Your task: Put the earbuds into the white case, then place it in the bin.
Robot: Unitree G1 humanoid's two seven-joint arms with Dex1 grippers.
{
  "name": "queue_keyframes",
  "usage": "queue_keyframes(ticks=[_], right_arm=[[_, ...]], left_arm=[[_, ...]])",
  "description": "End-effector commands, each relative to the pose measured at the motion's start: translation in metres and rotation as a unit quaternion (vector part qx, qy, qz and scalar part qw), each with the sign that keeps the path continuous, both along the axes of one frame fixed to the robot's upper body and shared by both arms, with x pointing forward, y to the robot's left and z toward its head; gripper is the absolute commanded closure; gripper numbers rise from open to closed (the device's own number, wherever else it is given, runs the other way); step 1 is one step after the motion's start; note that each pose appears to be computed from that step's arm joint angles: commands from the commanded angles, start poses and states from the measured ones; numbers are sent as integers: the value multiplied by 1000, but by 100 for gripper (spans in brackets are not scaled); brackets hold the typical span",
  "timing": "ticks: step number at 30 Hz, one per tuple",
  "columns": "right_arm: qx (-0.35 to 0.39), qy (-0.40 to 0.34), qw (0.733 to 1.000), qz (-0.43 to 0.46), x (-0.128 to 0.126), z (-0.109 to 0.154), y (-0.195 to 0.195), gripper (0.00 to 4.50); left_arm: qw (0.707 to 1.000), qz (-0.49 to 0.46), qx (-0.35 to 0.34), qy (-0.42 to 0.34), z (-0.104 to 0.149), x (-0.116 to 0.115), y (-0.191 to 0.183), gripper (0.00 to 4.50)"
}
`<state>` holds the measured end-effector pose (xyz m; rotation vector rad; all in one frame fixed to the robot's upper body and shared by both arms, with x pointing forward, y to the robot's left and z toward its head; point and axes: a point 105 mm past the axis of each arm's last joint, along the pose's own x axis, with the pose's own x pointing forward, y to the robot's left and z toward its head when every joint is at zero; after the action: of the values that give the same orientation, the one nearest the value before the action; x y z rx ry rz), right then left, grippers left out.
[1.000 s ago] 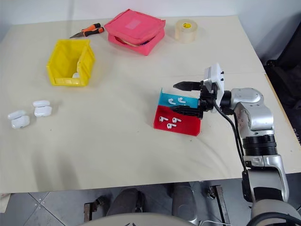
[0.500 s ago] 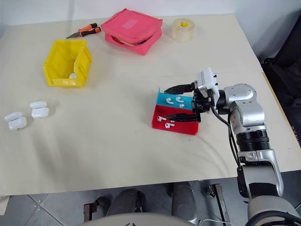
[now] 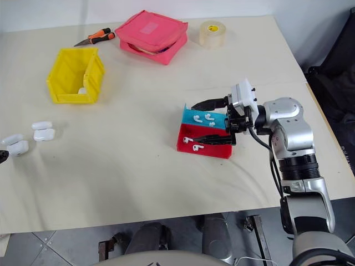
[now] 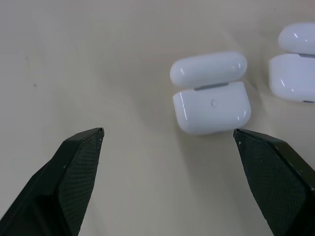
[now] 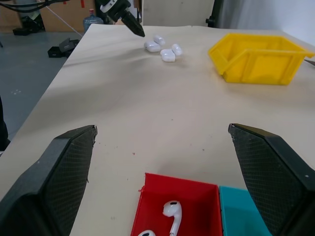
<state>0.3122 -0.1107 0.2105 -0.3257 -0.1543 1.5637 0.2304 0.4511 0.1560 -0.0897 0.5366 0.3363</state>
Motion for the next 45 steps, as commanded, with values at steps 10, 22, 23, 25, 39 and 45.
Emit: queue_keyframes(ticks=[10,22,23,25,39,45], right_arm=[[1,-20,1000,-4,-2,11,-6,0],[-12,-21,1000,-11,-1,10,-9,0],[-13,-21,1000,-12,-1,10,-10,0],[-16,-19,1000,-14,-1,8,-11,0],[-21,-12,1000,-11,2,5,-10,0],[-22,-9,1000,-8,2,3,-9,0]], left_arm=[[998,27,-21,53,-9,17,2,2],[995,59,-46,60,-22,29,-1,2],[995,62,-43,58,-20,28,-1,2],[995,68,-40,54,-15,26,-2,2],[984,147,-82,64,-28,22,-12,2],[984,151,-87,35,-25,36,-13,2]])
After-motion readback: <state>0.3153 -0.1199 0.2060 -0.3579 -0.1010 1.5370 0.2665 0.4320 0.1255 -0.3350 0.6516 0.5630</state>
